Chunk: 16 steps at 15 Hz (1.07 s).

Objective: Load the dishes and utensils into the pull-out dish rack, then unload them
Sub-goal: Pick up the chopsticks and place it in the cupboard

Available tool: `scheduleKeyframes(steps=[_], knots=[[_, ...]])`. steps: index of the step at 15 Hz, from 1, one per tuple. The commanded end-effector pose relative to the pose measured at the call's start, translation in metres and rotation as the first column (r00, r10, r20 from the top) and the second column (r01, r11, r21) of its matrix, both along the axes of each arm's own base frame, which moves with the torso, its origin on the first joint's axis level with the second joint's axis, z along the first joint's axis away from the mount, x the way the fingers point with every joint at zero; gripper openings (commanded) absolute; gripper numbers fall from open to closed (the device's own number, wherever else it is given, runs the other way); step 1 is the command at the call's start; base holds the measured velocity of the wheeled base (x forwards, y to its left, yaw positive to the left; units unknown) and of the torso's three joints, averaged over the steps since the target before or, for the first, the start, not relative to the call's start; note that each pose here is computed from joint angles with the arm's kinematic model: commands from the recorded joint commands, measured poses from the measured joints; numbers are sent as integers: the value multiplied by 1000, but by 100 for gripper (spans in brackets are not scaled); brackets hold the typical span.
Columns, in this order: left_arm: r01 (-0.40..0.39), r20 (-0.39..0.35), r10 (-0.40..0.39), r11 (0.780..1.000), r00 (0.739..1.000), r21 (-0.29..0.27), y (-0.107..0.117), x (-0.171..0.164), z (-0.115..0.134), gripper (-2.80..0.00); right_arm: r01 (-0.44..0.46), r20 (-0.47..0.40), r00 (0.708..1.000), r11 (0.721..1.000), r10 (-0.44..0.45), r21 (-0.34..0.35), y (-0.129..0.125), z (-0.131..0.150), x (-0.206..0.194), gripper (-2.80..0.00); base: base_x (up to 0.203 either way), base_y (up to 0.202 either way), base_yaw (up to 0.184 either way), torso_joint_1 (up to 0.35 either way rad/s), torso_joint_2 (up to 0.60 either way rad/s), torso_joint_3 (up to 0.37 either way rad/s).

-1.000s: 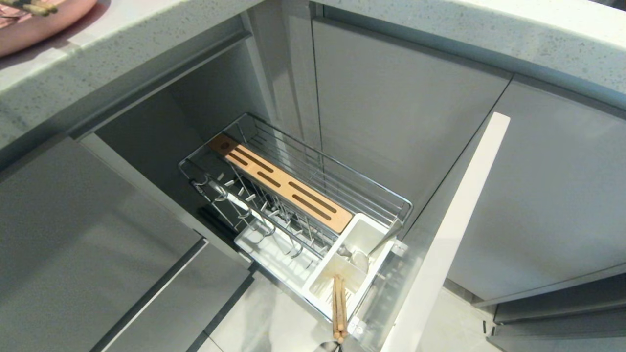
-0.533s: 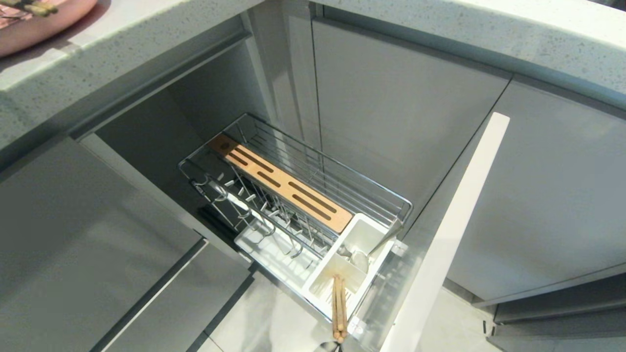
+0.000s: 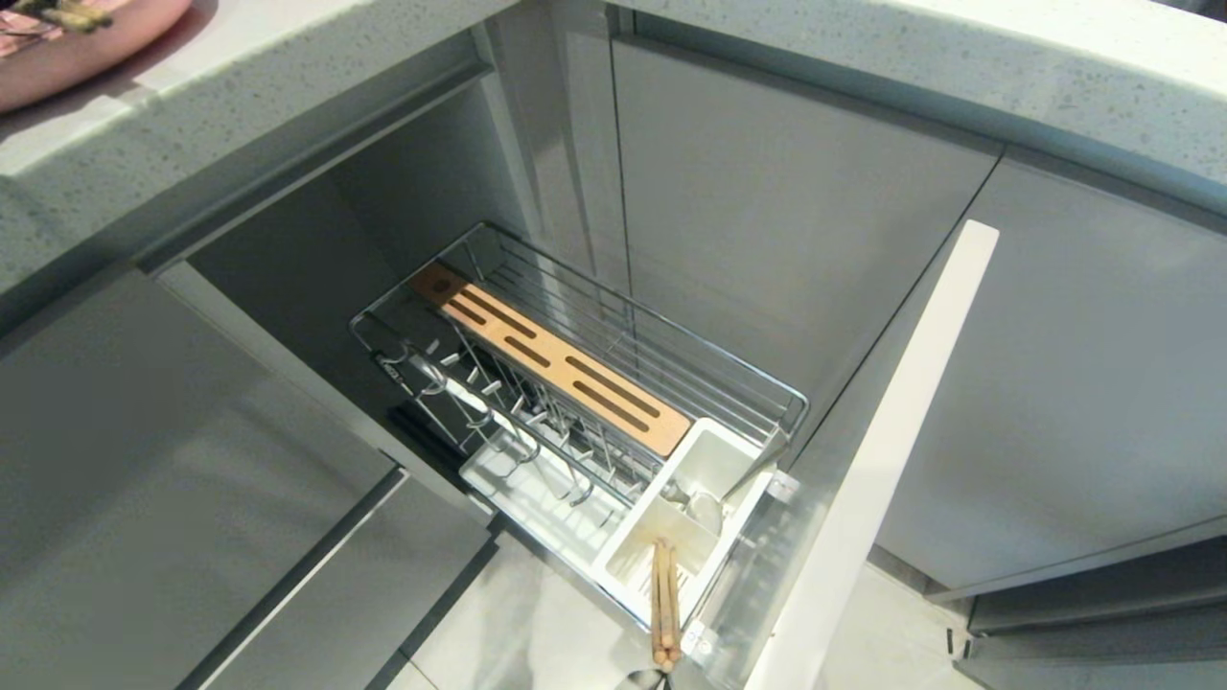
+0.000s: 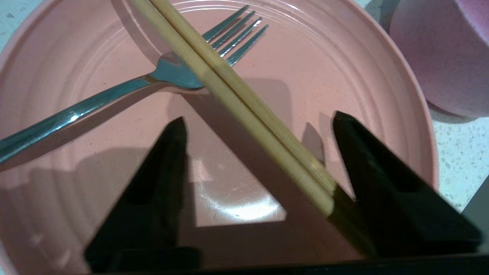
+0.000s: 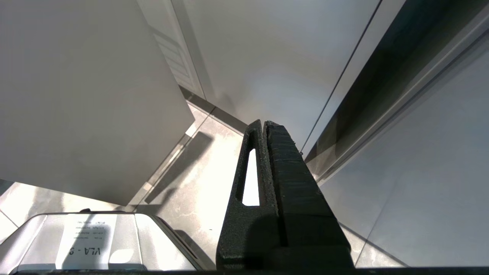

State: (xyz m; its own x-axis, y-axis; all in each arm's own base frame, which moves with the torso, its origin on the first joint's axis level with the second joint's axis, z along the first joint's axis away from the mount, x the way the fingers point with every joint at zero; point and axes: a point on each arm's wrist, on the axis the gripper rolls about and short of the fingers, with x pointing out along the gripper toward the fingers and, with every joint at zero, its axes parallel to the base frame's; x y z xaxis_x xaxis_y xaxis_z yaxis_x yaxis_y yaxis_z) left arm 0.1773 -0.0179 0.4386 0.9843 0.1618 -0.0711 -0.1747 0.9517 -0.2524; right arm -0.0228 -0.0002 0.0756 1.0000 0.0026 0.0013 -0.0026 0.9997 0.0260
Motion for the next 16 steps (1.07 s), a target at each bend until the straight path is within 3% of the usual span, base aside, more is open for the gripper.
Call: scheduleKeyframes(steps=[1,13,16], knots=[[-1,-9,1,1000,1000,-1,0,0,-1,-280,-1,-1,1000,1000,1,0,0,0,0,-280,0,0,0,0,0,0],[-4,6,4,1000,1000,-5,1,-3,1,-280,-1,0,1000,1000,1,0,0,0,0,-280,0,0,0,0,0,0],[-36,72,38,999,997,-17,4,-21,10,-280,-1,-1,1000,1000,1,0,0,0,0,-280,0,0,0,0,0,0]])
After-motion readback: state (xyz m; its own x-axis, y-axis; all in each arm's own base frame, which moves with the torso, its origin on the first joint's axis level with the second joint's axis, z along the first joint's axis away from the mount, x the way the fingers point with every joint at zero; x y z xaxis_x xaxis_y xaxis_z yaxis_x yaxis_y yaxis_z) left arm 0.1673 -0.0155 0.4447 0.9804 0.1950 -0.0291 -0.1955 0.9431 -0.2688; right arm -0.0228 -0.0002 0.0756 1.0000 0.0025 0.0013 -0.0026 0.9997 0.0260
